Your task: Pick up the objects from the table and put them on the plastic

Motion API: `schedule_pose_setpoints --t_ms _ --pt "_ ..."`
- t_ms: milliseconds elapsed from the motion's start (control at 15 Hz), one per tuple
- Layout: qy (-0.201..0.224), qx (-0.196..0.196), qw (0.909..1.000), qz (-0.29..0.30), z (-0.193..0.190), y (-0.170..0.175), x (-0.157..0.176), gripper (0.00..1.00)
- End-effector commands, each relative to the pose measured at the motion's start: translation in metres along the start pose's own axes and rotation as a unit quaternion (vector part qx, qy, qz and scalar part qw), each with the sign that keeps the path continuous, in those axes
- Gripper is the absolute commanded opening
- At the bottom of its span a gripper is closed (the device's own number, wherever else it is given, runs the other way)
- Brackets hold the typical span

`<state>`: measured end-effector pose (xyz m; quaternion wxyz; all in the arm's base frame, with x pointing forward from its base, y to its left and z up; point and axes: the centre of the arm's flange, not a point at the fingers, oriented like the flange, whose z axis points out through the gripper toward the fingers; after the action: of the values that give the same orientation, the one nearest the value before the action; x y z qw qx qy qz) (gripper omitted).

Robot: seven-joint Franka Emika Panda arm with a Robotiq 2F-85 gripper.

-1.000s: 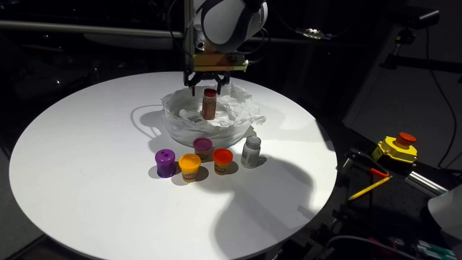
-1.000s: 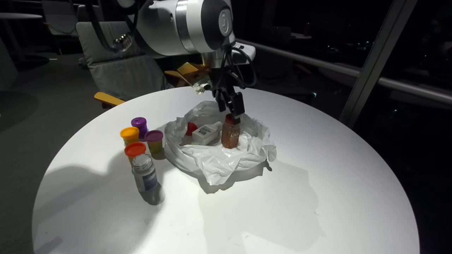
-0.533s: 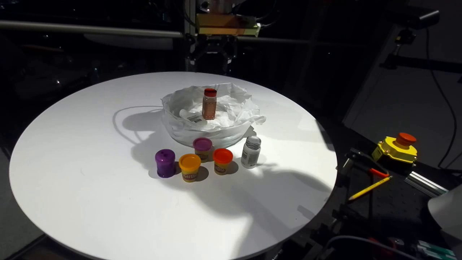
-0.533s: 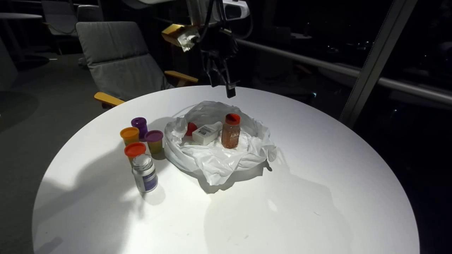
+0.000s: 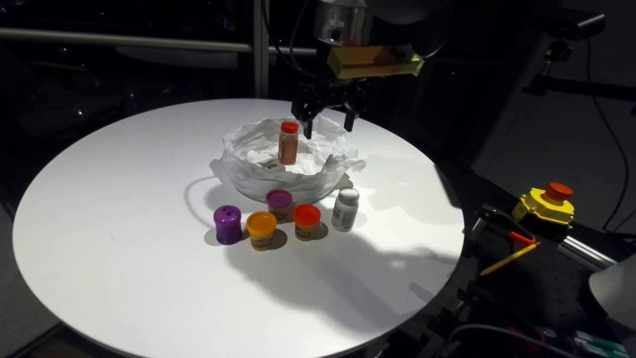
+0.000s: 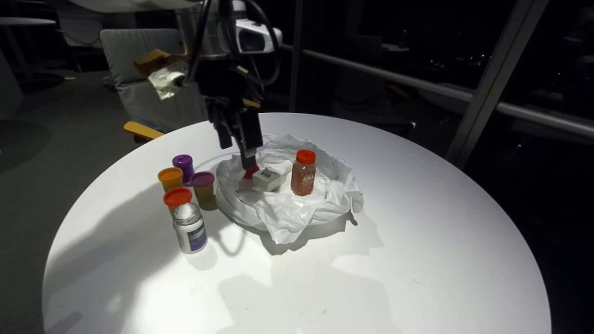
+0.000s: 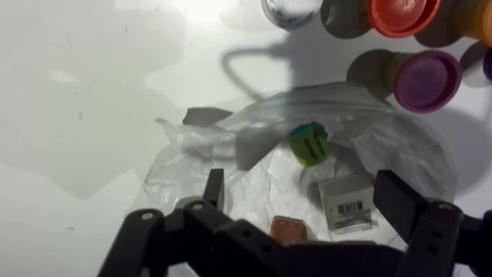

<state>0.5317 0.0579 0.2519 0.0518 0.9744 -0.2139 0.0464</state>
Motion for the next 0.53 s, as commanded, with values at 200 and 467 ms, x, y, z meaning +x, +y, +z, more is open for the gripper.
schedule_pose_setpoints --t_ms 200,467 --pt "0.022 0.058 0.9956 -0.070 0.016 0.011 -0.078 1.00" --pt "0.009 0.055 0.9938 -0.096 0.033 0.012 -0.096 1.00"
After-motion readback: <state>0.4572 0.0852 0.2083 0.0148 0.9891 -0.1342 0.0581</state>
